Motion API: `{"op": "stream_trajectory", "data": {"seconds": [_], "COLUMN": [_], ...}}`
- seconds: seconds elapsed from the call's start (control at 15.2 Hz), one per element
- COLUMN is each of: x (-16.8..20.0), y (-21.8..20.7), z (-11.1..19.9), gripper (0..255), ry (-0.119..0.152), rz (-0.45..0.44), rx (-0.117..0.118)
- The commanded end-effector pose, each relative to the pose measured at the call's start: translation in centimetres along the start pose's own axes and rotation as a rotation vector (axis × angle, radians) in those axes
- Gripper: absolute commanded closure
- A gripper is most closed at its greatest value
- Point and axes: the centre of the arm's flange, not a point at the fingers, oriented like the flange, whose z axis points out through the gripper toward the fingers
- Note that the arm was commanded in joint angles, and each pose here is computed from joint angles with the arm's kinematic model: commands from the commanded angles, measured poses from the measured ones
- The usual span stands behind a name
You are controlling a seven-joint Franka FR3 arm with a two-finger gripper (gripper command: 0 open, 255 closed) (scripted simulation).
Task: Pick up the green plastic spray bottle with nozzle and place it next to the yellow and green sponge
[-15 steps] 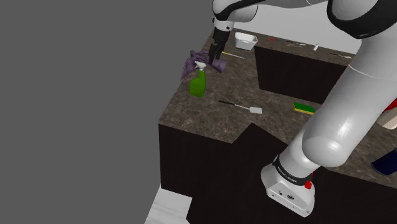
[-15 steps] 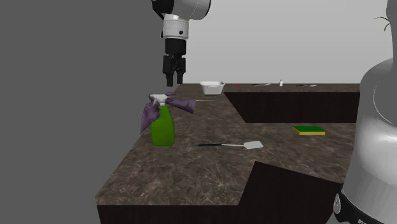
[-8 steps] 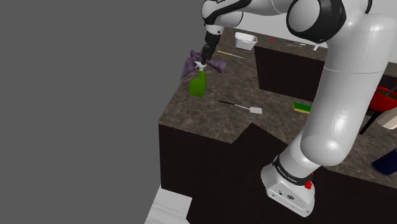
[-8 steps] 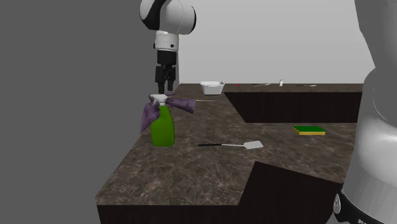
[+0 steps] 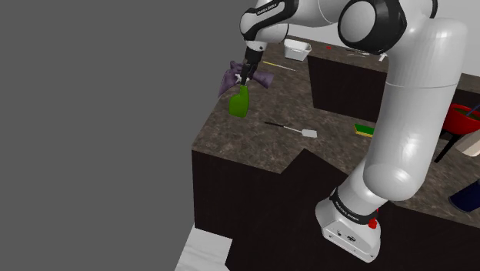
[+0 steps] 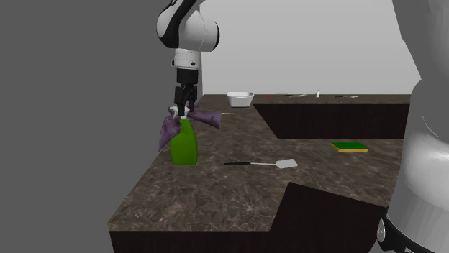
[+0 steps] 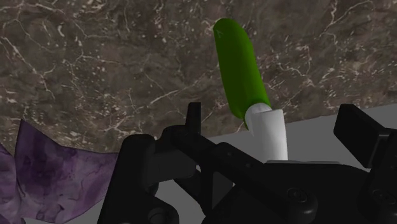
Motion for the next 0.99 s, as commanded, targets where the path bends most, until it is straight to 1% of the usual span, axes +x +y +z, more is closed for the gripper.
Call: {"op": "stream_trajectory", "data": {"seconds": [0.0,0.33,0.4,0.92], "x": [-0.02,-0.02,-0.02,-0.02], "y": [0.03,0.03,0.03,0.02], "z": [0.19,0.18,0.18,0.18], "gripper": [0,0,255,255], "ry": [0.000,0.000,0.000,0.000], "rz": [0.000,0.000,0.000,0.000], "rx": [0.000,0.000,0.000,0.000]}}
